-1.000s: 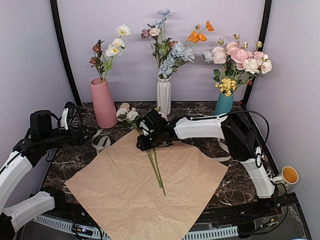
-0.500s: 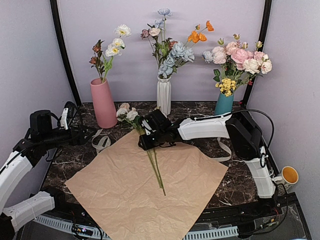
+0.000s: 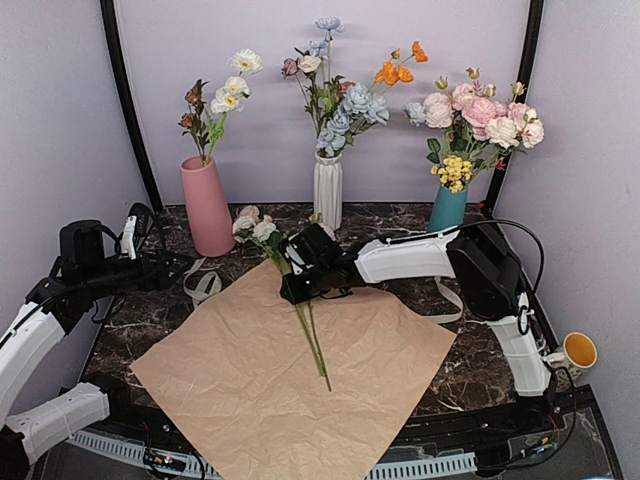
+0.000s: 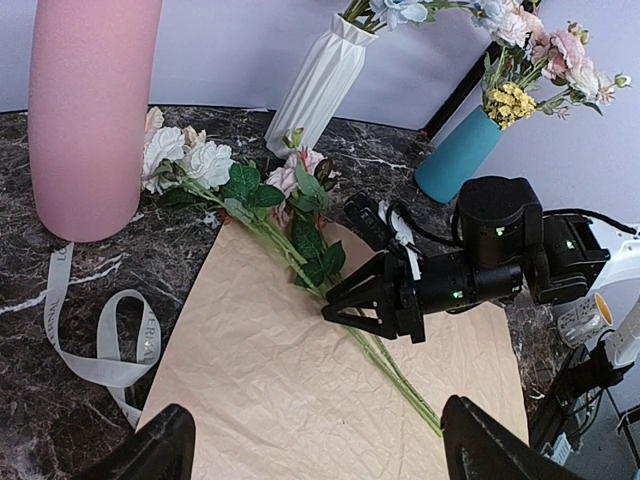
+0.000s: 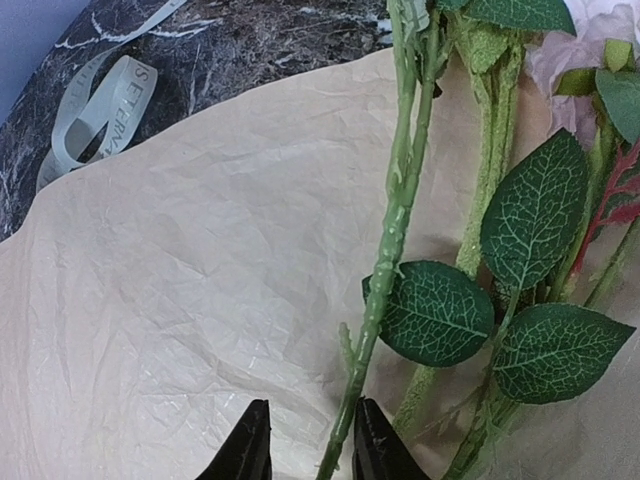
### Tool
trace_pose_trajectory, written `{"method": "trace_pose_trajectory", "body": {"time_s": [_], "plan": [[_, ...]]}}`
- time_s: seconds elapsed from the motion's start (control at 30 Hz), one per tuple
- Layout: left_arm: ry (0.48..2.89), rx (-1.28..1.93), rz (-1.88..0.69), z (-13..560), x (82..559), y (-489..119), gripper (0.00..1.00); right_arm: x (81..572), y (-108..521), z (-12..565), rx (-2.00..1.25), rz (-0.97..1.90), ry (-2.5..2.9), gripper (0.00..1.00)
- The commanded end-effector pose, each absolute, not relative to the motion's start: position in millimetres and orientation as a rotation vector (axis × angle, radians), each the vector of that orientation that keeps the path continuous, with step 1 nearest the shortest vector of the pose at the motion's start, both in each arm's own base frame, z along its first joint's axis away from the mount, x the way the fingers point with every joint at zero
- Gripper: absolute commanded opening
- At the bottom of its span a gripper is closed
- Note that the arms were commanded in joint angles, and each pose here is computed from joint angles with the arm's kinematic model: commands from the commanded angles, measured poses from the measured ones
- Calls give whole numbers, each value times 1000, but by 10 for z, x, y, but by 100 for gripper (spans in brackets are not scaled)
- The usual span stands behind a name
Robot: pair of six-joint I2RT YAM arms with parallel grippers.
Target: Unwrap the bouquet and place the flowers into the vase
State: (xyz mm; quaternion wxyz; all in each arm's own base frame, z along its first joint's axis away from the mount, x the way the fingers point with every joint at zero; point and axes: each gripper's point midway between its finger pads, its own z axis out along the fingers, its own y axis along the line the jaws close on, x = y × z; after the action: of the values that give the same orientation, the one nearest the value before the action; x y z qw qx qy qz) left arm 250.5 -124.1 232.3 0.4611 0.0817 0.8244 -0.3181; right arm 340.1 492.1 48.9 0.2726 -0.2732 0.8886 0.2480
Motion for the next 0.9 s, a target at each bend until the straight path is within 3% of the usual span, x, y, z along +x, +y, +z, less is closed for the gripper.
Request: {"method": "trace_pose_trajectory", "body": {"time_s": [0.0, 0.17, 0.47, 0.87], "plan": [[2013, 222, -795, 2331, 2488, -1268, 88, 3389, 4939, 351, -722, 695, 2410, 26], [2008, 218, -793, 2340, 2482, -1260, 88, 3382, 4932, 330, -712, 697, 2419, 16], [1994, 218, -791, 2369, 2460, -1253, 88, 3420, 4818, 204, -678, 603, 2463, 26], [2033, 215, -803, 2273, 2510, -1275, 88, 3282, 4869, 139, -689, 618, 2474, 17]]}}
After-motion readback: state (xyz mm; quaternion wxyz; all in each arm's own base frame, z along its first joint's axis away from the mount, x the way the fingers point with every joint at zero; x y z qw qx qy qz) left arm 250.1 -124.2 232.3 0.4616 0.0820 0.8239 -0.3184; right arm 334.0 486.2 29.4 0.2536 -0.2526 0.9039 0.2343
